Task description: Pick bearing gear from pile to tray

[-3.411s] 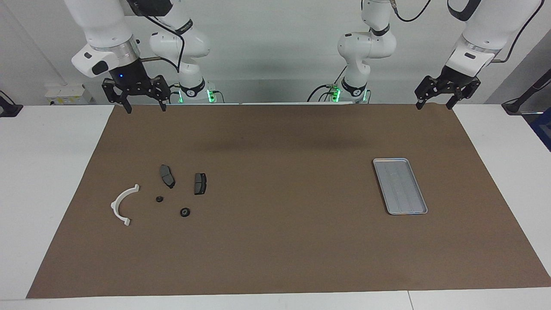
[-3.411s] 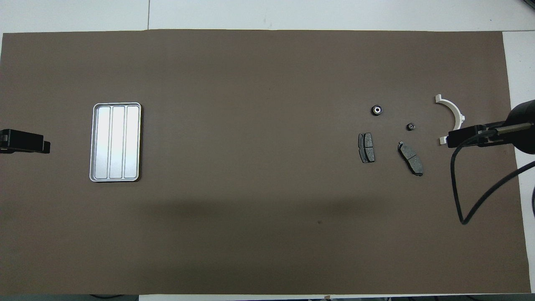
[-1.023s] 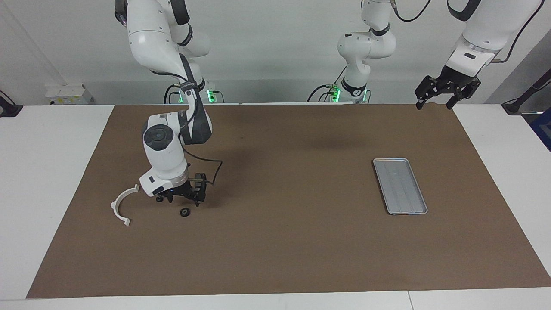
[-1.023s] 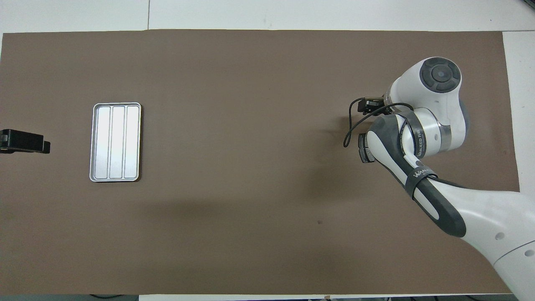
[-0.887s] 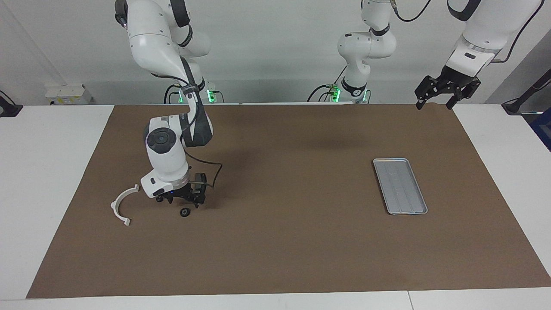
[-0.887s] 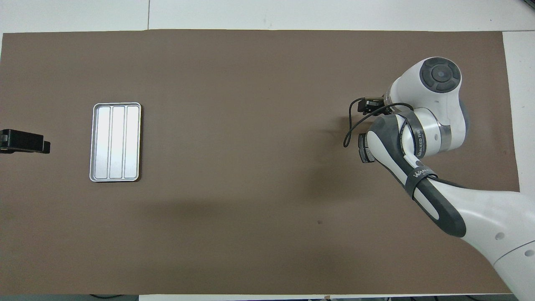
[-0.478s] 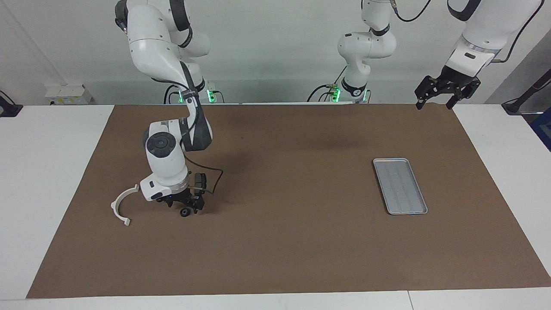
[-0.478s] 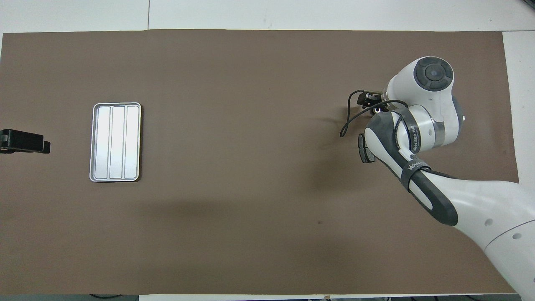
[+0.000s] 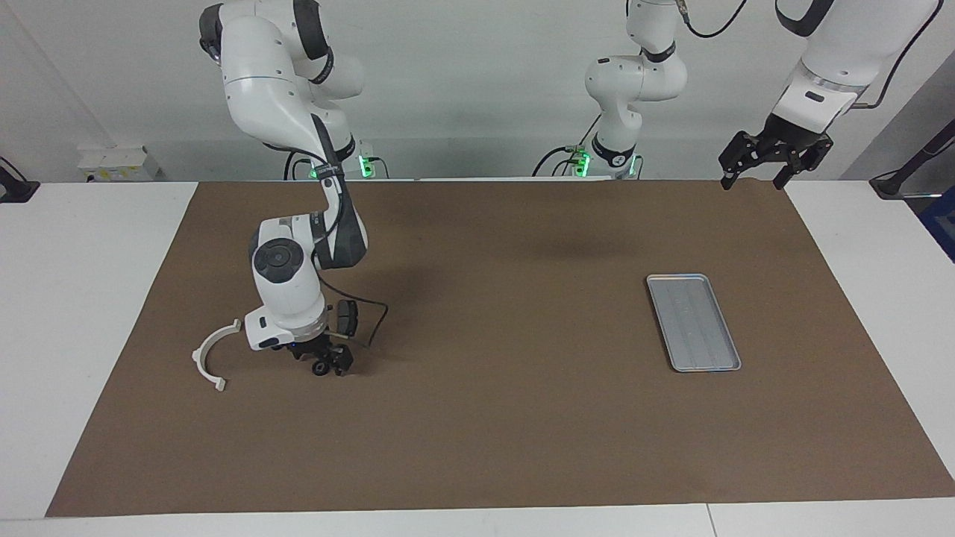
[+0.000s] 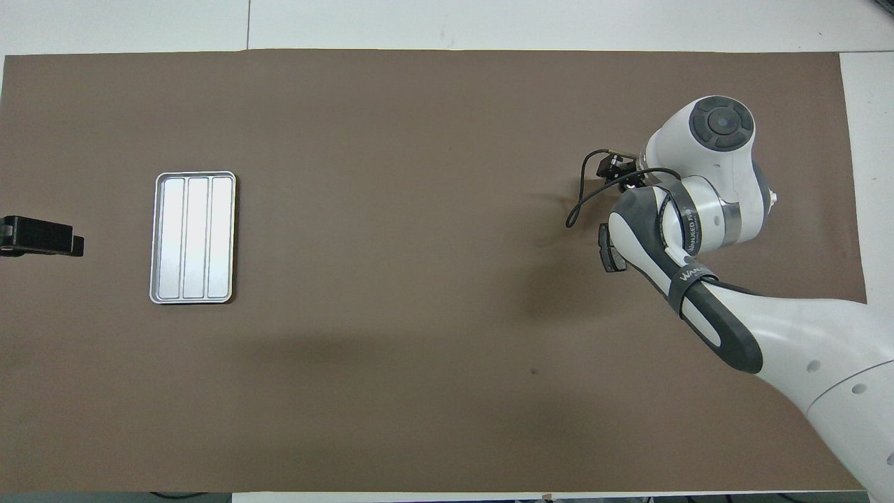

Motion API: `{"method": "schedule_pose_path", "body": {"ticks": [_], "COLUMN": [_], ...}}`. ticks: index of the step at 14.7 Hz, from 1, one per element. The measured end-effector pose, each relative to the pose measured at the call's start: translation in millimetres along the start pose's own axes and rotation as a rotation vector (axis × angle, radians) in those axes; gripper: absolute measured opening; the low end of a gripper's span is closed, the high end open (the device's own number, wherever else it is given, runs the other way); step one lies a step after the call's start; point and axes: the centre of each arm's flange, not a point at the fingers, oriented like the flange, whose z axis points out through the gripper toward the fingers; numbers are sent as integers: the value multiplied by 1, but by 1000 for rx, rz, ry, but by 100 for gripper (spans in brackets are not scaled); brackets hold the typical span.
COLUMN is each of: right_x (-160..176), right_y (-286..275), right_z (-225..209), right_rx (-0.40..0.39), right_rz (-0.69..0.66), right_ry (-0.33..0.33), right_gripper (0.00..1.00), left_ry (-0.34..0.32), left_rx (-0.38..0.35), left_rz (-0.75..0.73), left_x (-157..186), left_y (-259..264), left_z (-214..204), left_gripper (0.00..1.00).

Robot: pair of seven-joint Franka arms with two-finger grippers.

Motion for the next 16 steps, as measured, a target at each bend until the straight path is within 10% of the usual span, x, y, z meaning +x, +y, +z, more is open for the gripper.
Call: {"method": "schedule_pose_path", "body": {"ticks": [16], "right_x": [5], "right_y": [11], "right_z": [2], "right_rx": [51], "right_rz": [80], "right_ry": [-48], "right_gripper": [70], "left_ry": [0], "left_rx": [0], "left_rz": [0], "left_x": [0], "left_y": [0], "left_z": [0], "left_gripper": [100]}}
